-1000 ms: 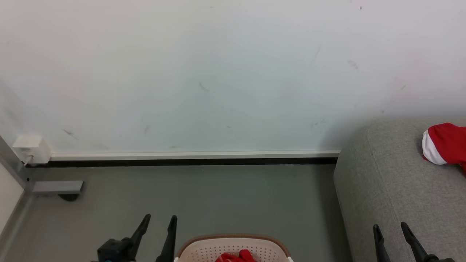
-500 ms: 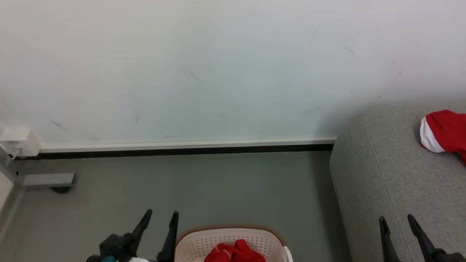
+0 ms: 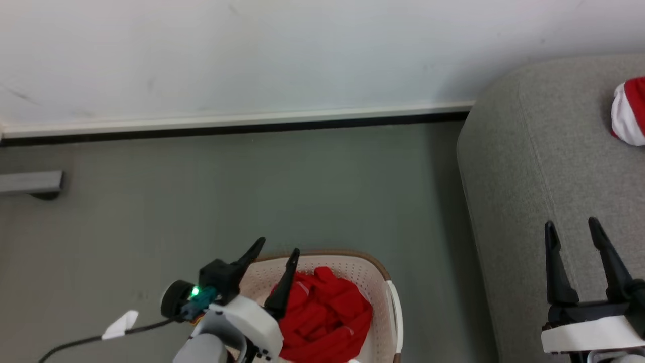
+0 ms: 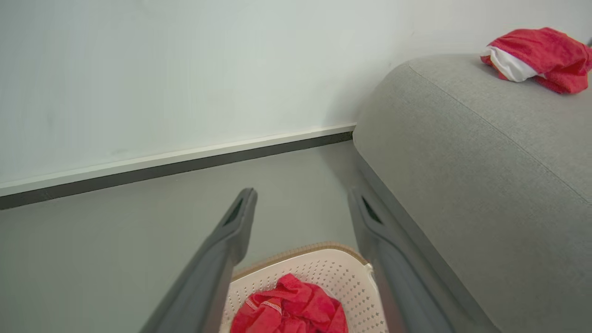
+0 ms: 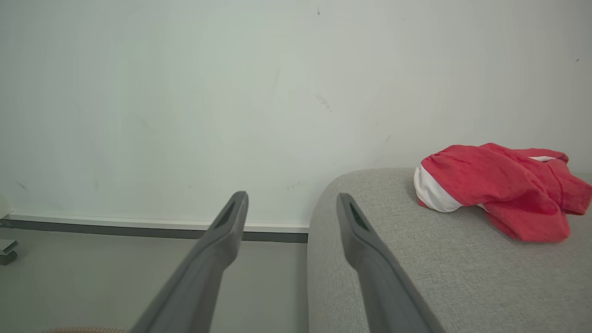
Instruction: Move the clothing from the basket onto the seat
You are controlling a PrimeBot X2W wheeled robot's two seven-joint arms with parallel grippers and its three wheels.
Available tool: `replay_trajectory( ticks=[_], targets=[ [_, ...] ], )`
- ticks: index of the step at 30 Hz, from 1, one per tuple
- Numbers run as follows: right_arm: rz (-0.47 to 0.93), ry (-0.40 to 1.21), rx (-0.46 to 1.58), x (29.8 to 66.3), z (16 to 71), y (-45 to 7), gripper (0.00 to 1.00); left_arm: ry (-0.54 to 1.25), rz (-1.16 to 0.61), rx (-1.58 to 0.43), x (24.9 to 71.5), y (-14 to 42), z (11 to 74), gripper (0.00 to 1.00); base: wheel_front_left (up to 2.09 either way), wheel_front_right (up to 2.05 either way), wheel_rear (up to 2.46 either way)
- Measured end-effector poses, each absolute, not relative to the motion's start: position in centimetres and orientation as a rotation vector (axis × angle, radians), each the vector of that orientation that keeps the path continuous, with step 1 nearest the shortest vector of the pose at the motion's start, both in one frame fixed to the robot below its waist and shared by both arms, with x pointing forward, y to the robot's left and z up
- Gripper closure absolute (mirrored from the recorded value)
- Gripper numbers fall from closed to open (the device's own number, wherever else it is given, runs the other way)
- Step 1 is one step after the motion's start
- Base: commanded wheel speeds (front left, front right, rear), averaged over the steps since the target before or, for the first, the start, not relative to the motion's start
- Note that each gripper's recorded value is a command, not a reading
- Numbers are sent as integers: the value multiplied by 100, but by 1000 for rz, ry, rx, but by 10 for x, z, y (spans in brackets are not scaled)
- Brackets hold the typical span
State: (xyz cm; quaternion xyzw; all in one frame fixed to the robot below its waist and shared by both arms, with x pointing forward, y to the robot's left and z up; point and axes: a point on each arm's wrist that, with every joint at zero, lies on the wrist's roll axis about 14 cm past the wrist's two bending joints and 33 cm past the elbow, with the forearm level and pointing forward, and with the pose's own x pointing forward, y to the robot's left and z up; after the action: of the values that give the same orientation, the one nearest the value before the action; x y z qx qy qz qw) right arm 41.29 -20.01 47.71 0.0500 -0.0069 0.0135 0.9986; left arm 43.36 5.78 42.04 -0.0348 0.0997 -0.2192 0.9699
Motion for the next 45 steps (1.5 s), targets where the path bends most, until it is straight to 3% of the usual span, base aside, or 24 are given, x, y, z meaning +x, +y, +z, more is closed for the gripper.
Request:
replay_trajectory(
  ticks=[12,23,37,45],
  targets=[
    [9,-3,69,465,453,-211,0,519,-625,-2,454,7,316,0,0,0,0],
    [-11,57,40,490,412,-221,0,842,-668,7,438,-2,212,0,0,0,0],
    [-22,117,14,503,368,-228,0,1088,-645,15,419,5,120,0,0,0,0],
    [-28,145,-6,504,349,-233,0,1135,-654,23,414,4,88,0,0,0,0]
  ],
)
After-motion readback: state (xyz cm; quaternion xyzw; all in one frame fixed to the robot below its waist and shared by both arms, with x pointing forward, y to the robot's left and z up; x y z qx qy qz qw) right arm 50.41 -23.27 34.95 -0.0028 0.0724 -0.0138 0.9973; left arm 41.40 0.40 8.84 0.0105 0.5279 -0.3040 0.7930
